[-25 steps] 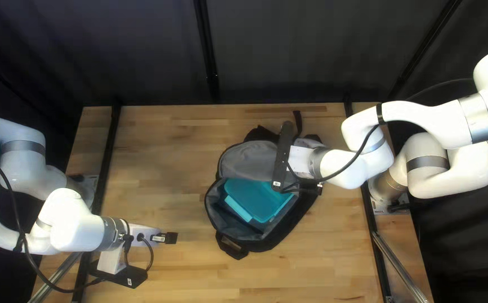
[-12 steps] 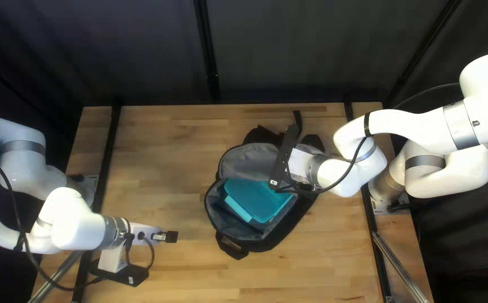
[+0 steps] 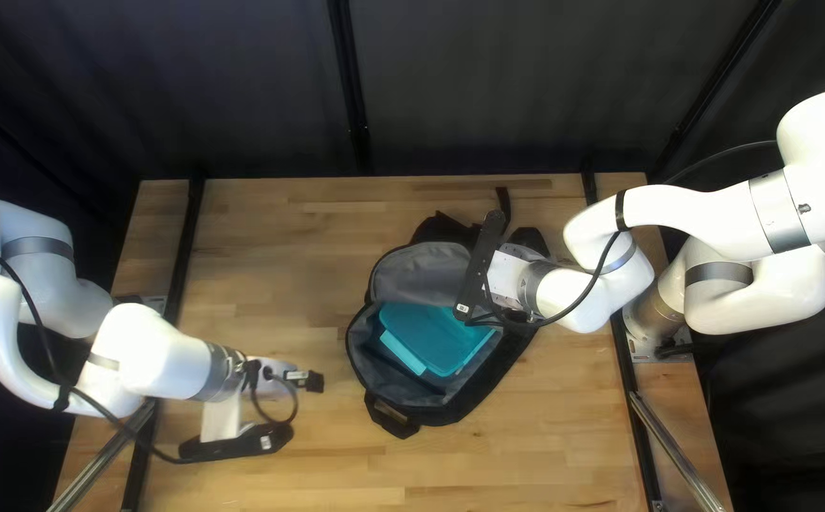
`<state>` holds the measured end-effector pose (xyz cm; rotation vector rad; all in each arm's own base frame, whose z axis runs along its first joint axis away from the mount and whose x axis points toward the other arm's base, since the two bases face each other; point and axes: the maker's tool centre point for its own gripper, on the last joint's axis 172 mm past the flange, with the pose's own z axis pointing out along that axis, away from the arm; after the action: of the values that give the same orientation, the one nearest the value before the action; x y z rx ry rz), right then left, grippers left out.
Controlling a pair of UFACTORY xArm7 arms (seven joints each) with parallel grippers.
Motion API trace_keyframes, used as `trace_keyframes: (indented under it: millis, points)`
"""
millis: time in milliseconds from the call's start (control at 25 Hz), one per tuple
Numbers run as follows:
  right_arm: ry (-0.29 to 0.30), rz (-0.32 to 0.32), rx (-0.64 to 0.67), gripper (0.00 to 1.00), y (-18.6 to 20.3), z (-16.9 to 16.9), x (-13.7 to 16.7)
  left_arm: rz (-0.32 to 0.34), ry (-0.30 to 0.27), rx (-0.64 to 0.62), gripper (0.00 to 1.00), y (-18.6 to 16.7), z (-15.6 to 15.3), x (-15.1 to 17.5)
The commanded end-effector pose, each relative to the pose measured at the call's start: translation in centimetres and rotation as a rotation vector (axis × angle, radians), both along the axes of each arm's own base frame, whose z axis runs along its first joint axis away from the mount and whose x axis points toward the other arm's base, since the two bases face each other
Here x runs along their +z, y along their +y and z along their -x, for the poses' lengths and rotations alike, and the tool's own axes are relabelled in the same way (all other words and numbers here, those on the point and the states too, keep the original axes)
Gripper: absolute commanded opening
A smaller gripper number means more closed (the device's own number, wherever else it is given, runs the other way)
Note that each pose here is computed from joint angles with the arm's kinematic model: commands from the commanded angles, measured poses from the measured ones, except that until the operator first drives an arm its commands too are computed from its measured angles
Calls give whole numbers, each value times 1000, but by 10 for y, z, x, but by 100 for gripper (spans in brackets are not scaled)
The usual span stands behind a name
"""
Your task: Remove a lunch box from a kids backpack
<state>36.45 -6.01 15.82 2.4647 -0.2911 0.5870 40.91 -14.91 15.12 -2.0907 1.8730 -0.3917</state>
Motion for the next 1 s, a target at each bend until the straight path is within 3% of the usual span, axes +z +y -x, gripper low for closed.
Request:
trace_keyframes:
  millis: [40,600,840,1000]
  points:
    - [0,0,0,0,0,0,0,58,-8,100,100,14,-28,37]
    - [0,0,0,0,0,0,0,78,-12,133,100,21,-37,28]
    - [0,0,0,0,0,0,0,149,-95,400,100,20,-74,6]
    - [0,0,0,0,0,0,0,149,-161,559,100,35,-84,-2]
